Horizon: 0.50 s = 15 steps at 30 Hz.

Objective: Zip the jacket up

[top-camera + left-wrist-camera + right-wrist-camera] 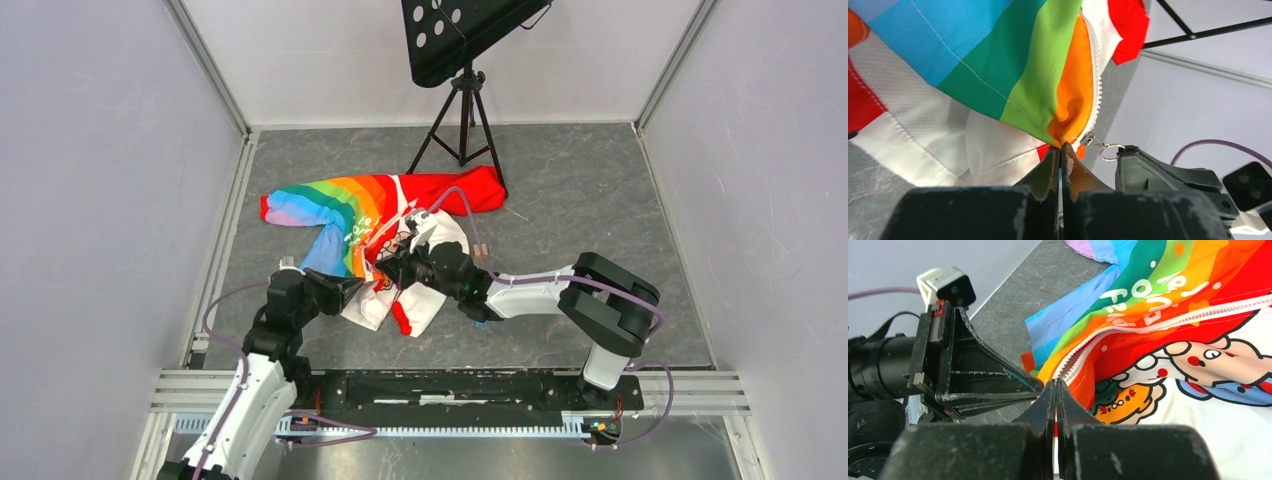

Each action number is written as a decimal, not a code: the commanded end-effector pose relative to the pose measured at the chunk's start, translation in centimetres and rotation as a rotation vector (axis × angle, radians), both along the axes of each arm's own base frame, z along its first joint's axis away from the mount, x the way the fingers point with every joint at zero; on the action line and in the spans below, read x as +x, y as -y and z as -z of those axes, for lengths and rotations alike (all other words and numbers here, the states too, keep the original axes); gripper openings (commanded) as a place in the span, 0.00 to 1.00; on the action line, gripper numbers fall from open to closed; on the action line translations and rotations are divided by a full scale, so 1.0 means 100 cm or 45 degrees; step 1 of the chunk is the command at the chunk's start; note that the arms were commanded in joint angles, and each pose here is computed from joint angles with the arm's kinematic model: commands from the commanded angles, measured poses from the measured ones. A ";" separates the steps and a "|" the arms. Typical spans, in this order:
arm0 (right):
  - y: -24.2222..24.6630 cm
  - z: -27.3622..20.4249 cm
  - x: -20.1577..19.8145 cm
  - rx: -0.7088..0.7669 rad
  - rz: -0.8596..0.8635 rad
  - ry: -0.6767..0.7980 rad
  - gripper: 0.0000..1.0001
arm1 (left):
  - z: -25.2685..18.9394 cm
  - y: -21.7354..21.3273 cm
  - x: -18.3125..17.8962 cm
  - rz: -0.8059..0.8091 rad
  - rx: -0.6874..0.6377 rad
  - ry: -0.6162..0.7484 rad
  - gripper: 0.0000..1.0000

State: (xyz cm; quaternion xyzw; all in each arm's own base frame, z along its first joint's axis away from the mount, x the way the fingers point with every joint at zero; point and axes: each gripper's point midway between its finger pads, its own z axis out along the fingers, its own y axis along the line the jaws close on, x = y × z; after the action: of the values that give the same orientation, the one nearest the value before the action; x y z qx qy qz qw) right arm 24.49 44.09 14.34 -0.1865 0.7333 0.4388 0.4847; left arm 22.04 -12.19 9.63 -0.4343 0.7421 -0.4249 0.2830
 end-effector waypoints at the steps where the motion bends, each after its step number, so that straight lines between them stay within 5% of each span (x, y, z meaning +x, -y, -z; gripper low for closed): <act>1: -0.006 -0.030 0.002 0.054 -0.017 0.081 0.00 | -0.007 -0.015 0.001 0.037 0.262 -0.053 0.02; 8: -0.025 -0.030 0.019 -0.228 -0.157 0.331 0.00 | -0.013 -0.048 -0.016 0.295 0.754 -0.408 0.02; 15: -0.047 -0.033 0.050 -0.449 -0.191 0.488 0.00 | -0.038 -0.070 -0.019 0.418 0.995 -0.477 0.02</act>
State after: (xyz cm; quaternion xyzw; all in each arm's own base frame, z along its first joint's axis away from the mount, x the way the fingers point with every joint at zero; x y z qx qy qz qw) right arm 27.08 48.12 17.41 -0.3490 0.6910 0.3567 0.5229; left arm 23.20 -8.58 13.29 -0.3051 0.9065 -0.1725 0.2354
